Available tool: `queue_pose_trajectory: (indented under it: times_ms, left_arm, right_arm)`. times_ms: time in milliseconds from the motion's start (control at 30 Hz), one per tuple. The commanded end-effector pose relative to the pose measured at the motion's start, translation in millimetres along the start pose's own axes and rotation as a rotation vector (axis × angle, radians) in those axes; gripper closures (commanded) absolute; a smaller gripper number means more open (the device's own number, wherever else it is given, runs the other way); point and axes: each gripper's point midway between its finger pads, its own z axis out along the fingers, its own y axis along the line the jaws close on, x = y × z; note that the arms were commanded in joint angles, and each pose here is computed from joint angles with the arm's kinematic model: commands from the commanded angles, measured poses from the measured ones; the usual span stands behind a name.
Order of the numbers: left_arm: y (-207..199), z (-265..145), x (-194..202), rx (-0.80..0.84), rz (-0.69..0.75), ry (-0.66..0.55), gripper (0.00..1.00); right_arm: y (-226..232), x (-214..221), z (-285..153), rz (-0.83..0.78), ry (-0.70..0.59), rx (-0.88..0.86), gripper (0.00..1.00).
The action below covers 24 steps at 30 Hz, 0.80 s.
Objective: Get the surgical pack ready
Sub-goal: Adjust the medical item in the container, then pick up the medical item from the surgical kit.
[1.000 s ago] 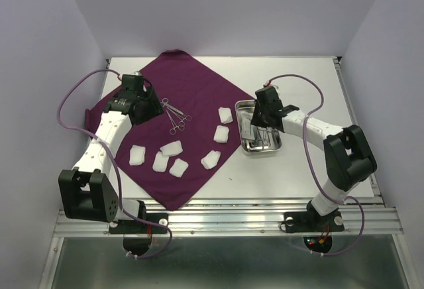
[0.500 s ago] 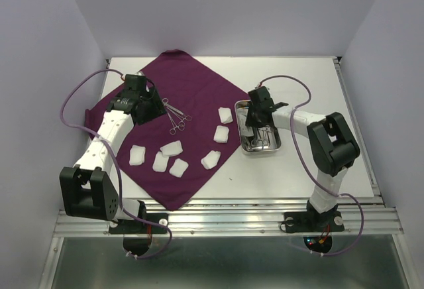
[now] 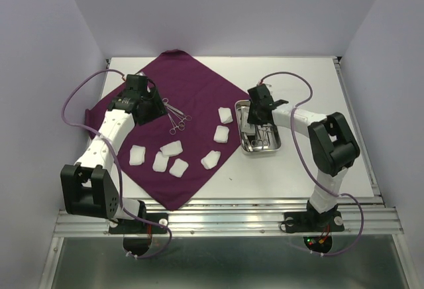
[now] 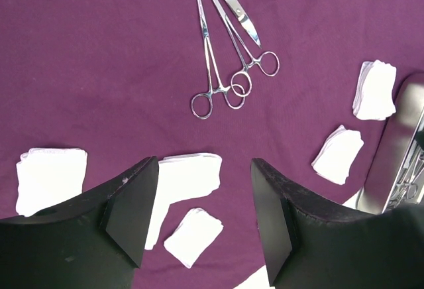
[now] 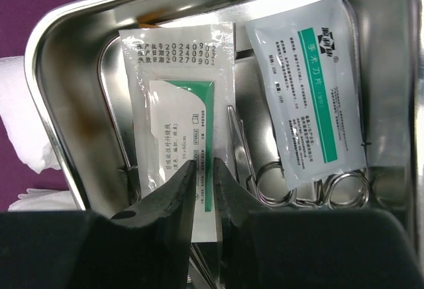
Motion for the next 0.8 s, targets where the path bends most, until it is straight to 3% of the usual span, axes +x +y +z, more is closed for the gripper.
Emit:
queue_pose_trajectory:
  times_ms: [0, 467, 767]
  left_arm:
    - [-10, -2, -9, 0.023, 0.004, -0.024, 0.31]
    - [-27, 21, -4, -0.018, 0.029, -0.015, 0.32]
    - [-17, 77, -29, -0.223, -0.032, -0.042, 0.47]
  right_arm:
    - [0, -35, -29, 0.016, -0.105, -0.004, 0.76]
    - [5, -50, -83, 0.056, -0.179, -0.102, 0.65]
    - [6, -38, -110, 0.063, -0.180, -0.157, 0.62]
